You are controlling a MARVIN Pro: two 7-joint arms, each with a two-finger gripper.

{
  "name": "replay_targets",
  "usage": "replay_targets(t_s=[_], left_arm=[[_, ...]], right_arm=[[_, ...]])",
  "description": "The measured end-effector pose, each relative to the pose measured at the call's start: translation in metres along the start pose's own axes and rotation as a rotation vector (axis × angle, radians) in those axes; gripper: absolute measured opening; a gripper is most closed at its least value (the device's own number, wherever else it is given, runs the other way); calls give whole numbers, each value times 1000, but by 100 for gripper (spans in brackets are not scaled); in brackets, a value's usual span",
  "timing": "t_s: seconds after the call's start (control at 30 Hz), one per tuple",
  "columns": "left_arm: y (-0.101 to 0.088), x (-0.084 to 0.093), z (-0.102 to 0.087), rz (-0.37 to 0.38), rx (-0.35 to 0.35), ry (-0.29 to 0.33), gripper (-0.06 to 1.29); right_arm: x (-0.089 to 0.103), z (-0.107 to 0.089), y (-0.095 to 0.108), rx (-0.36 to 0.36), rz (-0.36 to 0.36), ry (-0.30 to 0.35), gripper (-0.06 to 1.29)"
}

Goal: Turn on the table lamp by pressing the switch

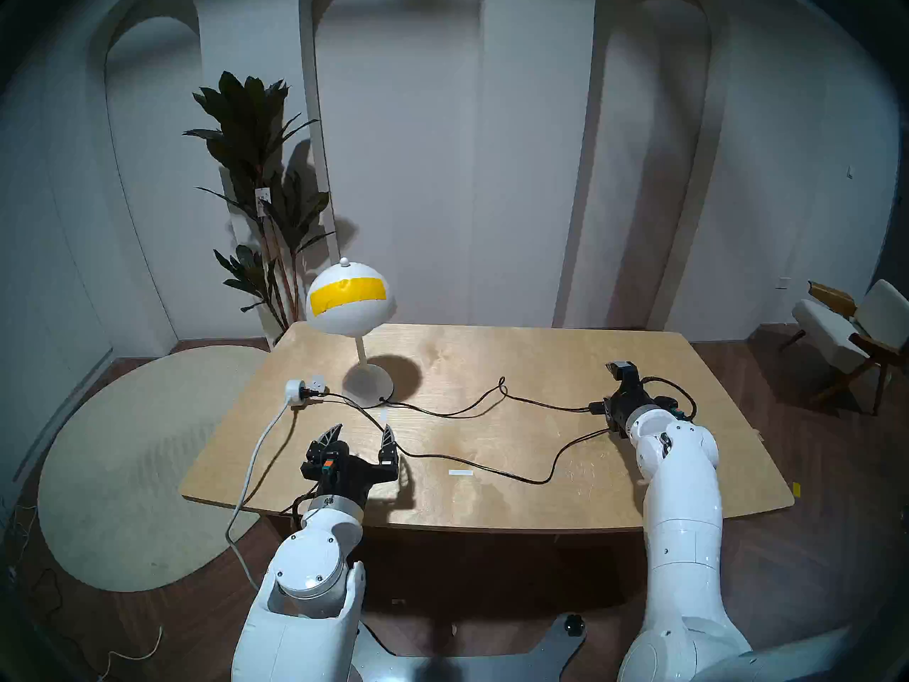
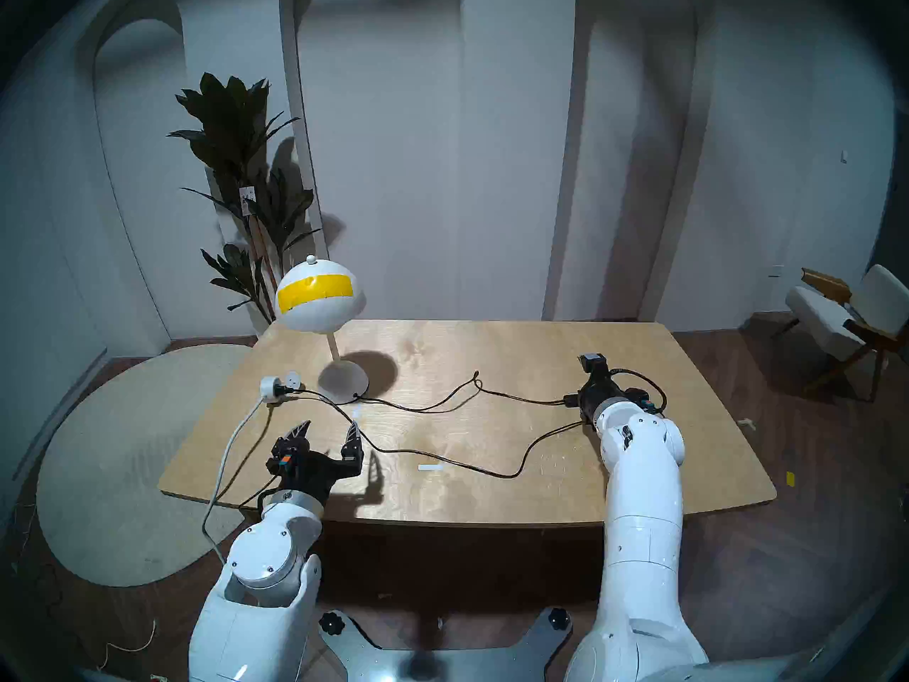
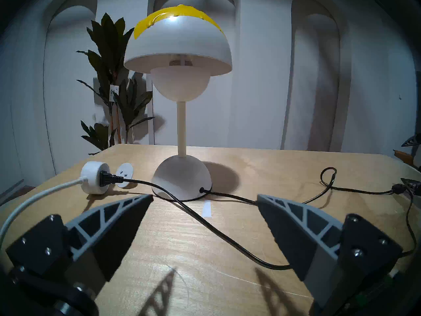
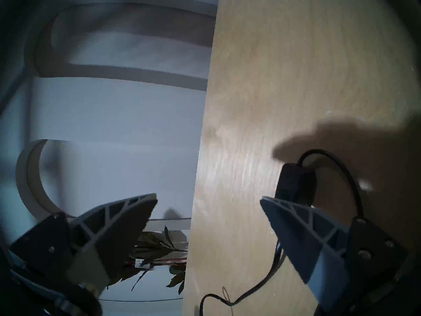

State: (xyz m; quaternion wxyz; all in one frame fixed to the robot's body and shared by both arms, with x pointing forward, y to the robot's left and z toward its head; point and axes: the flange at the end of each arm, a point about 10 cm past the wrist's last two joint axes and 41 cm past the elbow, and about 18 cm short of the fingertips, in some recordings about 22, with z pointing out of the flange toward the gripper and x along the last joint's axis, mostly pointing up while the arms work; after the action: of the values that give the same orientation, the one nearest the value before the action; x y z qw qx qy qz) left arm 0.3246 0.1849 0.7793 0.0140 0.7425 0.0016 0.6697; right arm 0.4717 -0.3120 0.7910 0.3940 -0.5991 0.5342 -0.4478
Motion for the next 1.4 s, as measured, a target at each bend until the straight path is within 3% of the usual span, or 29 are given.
replay_targets(t_s=[0.3,0.8,1.4], left_arm=[[0,0,0,0,0,0,123],[0,0,0,0,0,0,123],[0,0,0,0,0,0,123]], right_arm=[[3,6,-6,-4,-8,3,122],[17,8,-3,-83,13,27,122],[2,16,-37,-24,-27,-33,122]])
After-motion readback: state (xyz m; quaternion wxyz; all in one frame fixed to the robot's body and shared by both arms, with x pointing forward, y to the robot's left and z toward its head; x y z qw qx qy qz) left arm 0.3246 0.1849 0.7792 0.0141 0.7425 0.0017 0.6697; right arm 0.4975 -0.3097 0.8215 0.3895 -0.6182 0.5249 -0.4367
